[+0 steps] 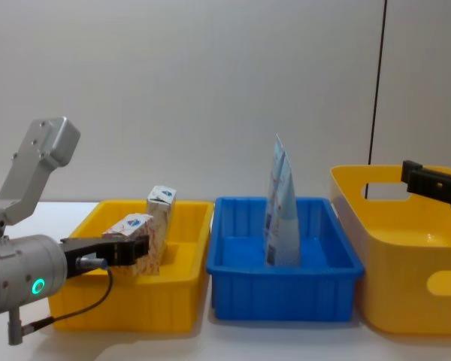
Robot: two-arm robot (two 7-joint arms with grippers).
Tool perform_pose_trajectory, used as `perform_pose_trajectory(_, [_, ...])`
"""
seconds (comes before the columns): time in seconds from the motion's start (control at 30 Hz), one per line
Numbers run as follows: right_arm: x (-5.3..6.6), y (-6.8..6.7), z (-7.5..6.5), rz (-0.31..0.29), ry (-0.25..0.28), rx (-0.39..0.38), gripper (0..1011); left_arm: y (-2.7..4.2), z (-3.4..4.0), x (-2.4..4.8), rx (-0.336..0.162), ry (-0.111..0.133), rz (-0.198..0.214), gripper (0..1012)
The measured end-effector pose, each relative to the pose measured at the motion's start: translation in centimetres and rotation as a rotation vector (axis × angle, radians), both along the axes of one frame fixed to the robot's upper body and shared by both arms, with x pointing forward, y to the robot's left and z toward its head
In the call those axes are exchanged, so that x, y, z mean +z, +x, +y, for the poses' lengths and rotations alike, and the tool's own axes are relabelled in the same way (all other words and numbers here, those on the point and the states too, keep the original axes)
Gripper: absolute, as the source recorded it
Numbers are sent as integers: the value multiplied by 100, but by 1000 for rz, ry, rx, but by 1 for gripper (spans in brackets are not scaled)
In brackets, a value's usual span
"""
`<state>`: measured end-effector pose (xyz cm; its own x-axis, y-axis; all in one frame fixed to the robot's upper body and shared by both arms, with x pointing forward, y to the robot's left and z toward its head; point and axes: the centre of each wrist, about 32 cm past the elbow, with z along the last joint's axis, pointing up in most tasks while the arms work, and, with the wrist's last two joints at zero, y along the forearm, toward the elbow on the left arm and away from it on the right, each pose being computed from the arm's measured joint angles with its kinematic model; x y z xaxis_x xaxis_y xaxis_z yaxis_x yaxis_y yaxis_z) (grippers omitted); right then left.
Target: Bimanual collaborative sorting of washing and personal care products
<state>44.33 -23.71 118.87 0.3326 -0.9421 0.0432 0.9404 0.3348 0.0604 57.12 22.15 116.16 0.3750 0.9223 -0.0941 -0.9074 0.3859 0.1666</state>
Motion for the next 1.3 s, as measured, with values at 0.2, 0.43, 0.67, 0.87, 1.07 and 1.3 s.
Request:
perform_pose_trajectory(0.2, [0, 0, 0, 0, 0, 0, 1000, 2, -6, 0, -2, 2, -4, 399])
perform_pose_trajectory(0.43, [0, 0, 0, 0, 0, 0, 1000, -20, -16, 28, -6, 11, -36, 399])
perform_pose_trajectory(0.67, [0, 0, 0, 0, 0, 0, 1000, -61, 20, 133, -14, 42, -100, 399])
perform_pose_trajectory(0.87, [0, 0, 0, 0, 0, 0, 1000, -115, 113, 325, -51, 91, -176, 399])
perform_pose_trajectory(1.07, [0, 0, 0, 0, 0, 0, 1000, -171, 219, 534, -105, 134, -241, 399])
perform_pose_trajectory(1.3, [0, 0, 0, 0, 0, 0, 1000, -256, 372, 822, -201, 192, -302, 399])
